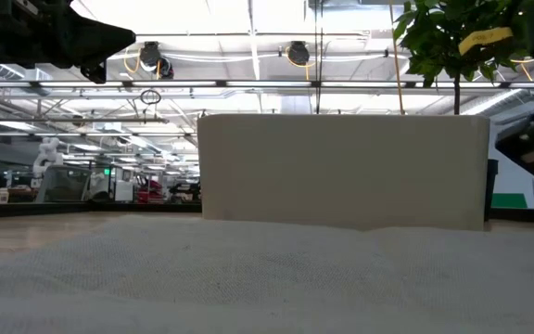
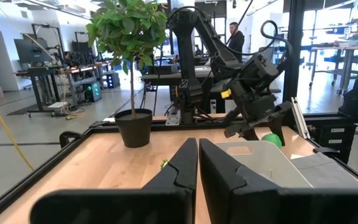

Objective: Pick and placing Produce into tupperware
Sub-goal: Put the green avocado into the gray bin

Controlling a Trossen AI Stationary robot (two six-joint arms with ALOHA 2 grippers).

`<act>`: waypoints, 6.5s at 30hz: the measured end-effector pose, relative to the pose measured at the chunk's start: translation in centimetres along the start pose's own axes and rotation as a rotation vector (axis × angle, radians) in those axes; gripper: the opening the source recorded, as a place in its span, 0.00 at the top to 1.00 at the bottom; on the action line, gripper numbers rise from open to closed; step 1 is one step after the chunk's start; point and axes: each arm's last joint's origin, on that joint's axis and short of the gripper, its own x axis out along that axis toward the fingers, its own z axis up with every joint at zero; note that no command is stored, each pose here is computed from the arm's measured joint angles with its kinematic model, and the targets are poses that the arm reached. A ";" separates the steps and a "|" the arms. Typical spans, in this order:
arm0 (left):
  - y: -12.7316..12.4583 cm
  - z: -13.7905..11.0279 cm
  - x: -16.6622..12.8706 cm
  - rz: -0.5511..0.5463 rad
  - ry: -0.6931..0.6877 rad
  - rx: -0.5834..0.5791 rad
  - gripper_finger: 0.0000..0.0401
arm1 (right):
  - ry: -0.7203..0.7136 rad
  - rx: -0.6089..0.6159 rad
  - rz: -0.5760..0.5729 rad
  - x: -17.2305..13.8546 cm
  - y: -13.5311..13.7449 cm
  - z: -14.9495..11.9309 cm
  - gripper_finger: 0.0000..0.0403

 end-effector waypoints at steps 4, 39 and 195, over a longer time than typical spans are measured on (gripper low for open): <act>0.0 0.0 0.0 0.000 0.003 -0.001 0.95 | -0.038 0.013 0.011 -1.0 -0.6 1.0 0.47; 0.0 -0.3 0.0 -0.003 0.034 0.003 0.95 | -0.199 -0.128 -0.178 -6.3 -2.2 10.4 0.45; -0.1 -1.0 0.0 -0.008 0.100 0.027 0.95 | 0.420 -0.426 -0.031 4.5 -11.1 15.0 0.42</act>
